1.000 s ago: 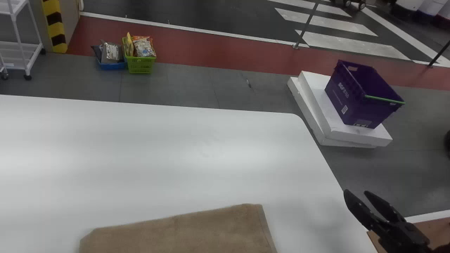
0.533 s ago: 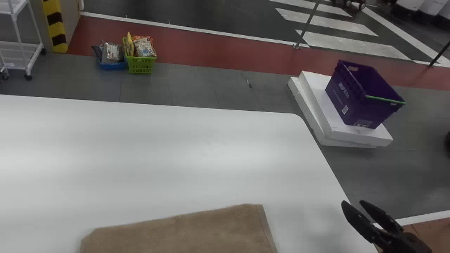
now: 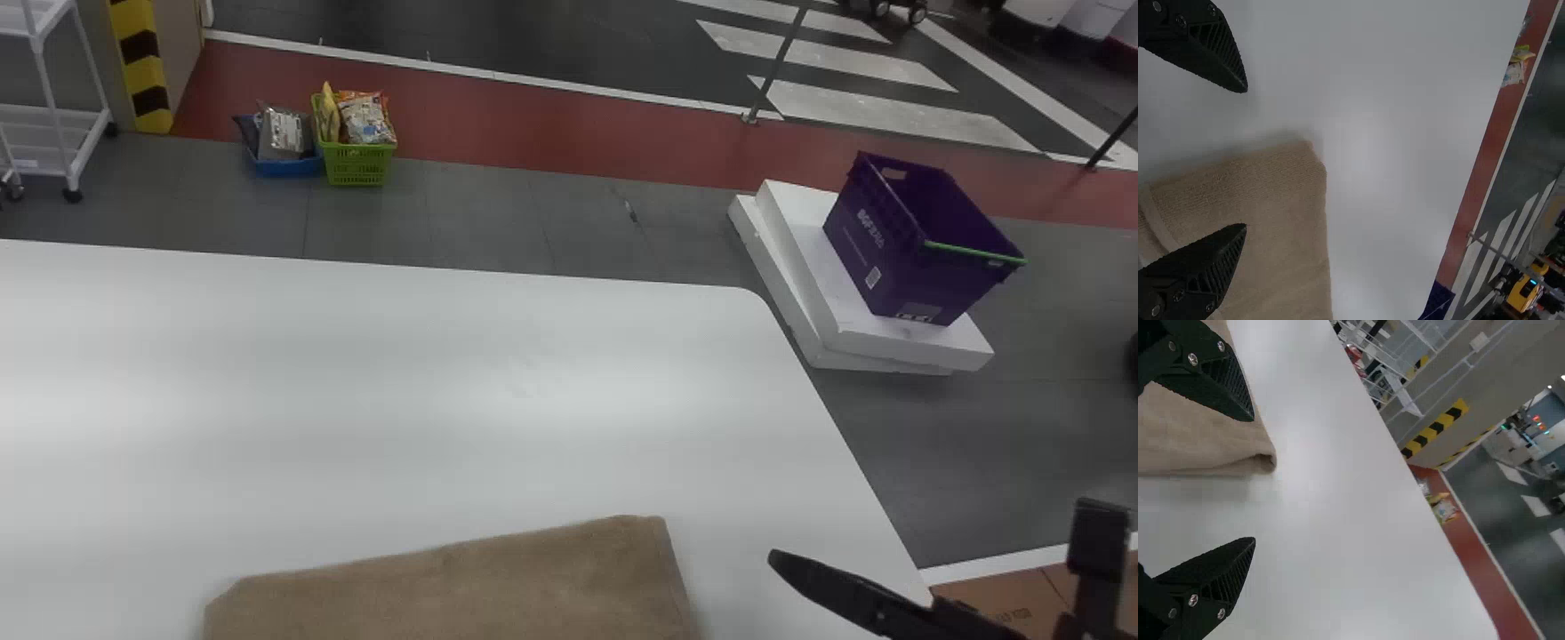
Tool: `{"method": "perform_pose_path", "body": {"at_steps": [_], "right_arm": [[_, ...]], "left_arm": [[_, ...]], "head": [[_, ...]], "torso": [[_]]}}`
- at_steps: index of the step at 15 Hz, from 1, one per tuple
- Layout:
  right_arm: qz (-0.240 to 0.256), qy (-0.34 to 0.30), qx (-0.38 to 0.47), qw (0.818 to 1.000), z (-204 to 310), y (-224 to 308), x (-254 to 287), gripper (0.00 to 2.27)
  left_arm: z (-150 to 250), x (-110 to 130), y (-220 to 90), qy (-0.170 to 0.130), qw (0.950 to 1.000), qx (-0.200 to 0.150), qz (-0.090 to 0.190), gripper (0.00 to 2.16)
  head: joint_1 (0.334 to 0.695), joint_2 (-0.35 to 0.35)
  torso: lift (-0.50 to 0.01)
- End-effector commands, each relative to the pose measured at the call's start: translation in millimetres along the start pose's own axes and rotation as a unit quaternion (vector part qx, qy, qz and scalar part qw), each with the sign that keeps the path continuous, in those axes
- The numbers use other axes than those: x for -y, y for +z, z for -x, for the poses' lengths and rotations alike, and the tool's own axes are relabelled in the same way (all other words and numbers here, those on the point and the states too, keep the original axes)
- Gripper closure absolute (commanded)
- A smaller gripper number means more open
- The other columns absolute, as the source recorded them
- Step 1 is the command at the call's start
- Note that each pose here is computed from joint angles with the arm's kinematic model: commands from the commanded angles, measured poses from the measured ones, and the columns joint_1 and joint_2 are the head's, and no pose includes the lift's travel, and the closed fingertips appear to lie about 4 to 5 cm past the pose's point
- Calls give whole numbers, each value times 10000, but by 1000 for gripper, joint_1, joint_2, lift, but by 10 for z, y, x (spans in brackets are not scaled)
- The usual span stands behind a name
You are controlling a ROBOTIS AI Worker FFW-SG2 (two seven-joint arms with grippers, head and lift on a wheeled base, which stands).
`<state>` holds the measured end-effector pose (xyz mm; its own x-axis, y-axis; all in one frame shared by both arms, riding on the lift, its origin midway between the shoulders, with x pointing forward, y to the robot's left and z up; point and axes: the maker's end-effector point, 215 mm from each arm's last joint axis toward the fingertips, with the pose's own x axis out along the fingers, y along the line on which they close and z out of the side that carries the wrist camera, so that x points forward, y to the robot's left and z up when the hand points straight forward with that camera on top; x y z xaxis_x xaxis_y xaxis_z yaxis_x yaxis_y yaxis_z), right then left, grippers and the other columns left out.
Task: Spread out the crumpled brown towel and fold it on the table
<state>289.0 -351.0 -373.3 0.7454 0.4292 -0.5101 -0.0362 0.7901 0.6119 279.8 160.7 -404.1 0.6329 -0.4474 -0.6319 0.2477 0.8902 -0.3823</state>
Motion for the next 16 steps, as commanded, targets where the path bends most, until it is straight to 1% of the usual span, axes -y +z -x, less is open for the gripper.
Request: {"method": "perform_pose_path", "body": {"at_steps": [1, 3, 5, 7, 8, 9, 10, 11, 12, 13, 14, 16], "right_arm": [[-79, -17, -156, 9998, -154, 66, -238, 201], [193, -20, -68, 9998, -331, 274, -368, 201], [377, 3, 105, 9992, -463, 532, -471, 201], [530, -42, 194, 9984, -549, 691, -537, 201], [549, -18, 165, 9984, -574, 677, -564, 201], [546, -21, 159, 9984, -573, 671, -561, 201], [534, 7, 159, 9984, -578, 671, -567, 201], [529, 68, 151, 9985, -589, 664, -596, 201], [596, 45, 140, 9981, -574, 694, -586, 201], [671, 20, 127, 9977, -557, 719, -582, 201], [708, -11, 94, 9974, -544, 715, -561, 201], [771, -82, 15, 9970, -504, 687, -507, 201]], "left_arm": [[4, -29, 60, 41, 9999, 100, -42, 90], [0, -37, 77, 35, 9999, 137, -55, 90], [-21, -48, 130, 22, 9997, 238, -95, 90], [-62, -71, 237, 0, 9988, 449, -174, 90], [-77, -99, 275, 5, 9984, 531, -203, 90], [-92, -134, 346, 20, 9973, 684, -264, 90], [-102, -156, 499, 18, 9946, 970, -381, 90], [-122, -179, 592, 18, 9922, 1163, -443, 90], [-140, -191, 709, 19, 9886, 1405, -534, 90], [-144, -205, 821, 23, 9839, 1674, -625, 90], [-142, -222, 901, 23, 9800, 1883, -649, 93], [-113, -295, 1044, 121, 9707, 2289, -727, 93]], "head": [[695, -350], [695, -350], [695, -310], [695, -288], [695, -274], [695, -266], [695, -257], [695, -249], [695, -240], [695, -223], [695, -216], [695, -208]], "torso": [[-127], [-127], [-127], [-127], [-127], [-127], [-127], [-127], [-127], [-127], [-127], [-127]]}}
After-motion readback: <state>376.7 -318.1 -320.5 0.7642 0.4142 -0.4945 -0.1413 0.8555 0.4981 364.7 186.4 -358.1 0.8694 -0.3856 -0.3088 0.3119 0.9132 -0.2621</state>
